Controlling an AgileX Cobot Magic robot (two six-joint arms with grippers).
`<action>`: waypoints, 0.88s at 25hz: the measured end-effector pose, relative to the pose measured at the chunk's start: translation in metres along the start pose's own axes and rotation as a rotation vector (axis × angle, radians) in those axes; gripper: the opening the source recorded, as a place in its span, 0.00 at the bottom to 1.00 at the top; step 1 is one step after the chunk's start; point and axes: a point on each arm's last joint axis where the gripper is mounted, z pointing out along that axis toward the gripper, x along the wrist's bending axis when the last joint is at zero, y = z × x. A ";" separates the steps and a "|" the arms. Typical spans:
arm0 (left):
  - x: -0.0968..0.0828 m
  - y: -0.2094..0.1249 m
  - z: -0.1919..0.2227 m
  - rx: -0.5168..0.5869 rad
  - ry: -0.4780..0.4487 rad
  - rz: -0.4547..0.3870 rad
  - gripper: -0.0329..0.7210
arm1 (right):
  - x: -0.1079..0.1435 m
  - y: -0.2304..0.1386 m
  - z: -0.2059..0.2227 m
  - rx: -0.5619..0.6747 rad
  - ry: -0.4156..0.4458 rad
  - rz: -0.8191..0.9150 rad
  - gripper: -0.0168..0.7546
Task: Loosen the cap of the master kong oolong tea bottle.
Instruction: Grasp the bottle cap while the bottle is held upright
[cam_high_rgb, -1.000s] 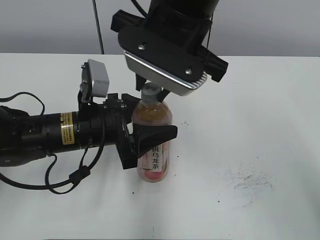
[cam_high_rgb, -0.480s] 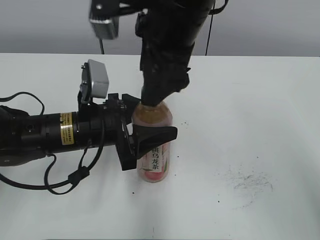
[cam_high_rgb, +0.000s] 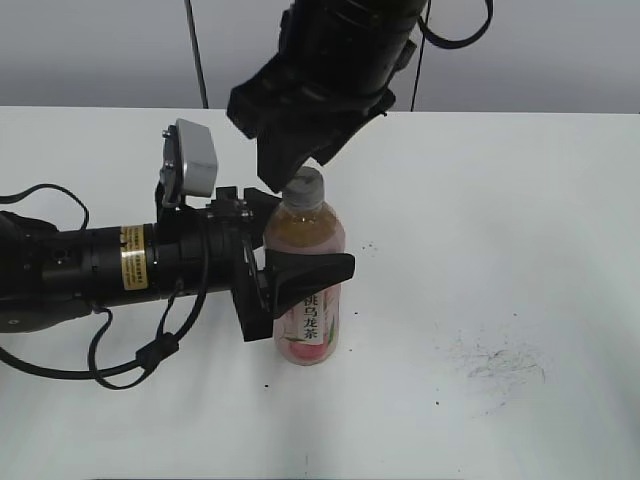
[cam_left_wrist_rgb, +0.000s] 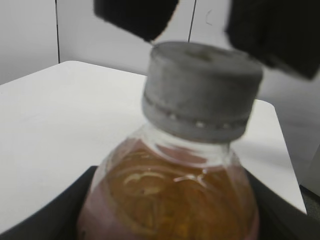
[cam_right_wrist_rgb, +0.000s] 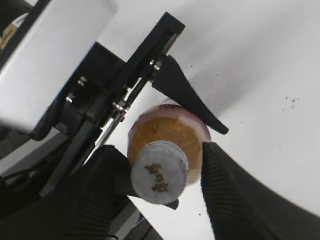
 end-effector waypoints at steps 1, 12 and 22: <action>0.000 0.000 0.000 0.000 0.000 0.000 0.64 | 0.000 0.000 0.000 0.001 0.000 0.024 0.56; 0.000 0.000 0.000 0.000 0.000 0.000 0.64 | -0.003 -0.005 0.016 0.054 0.001 0.091 0.46; 0.000 0.000 0.000 0.001 -0.001 0.002 0.64 | -0.002 -0.006 0.015 0.049 0.012 -0.324 0.39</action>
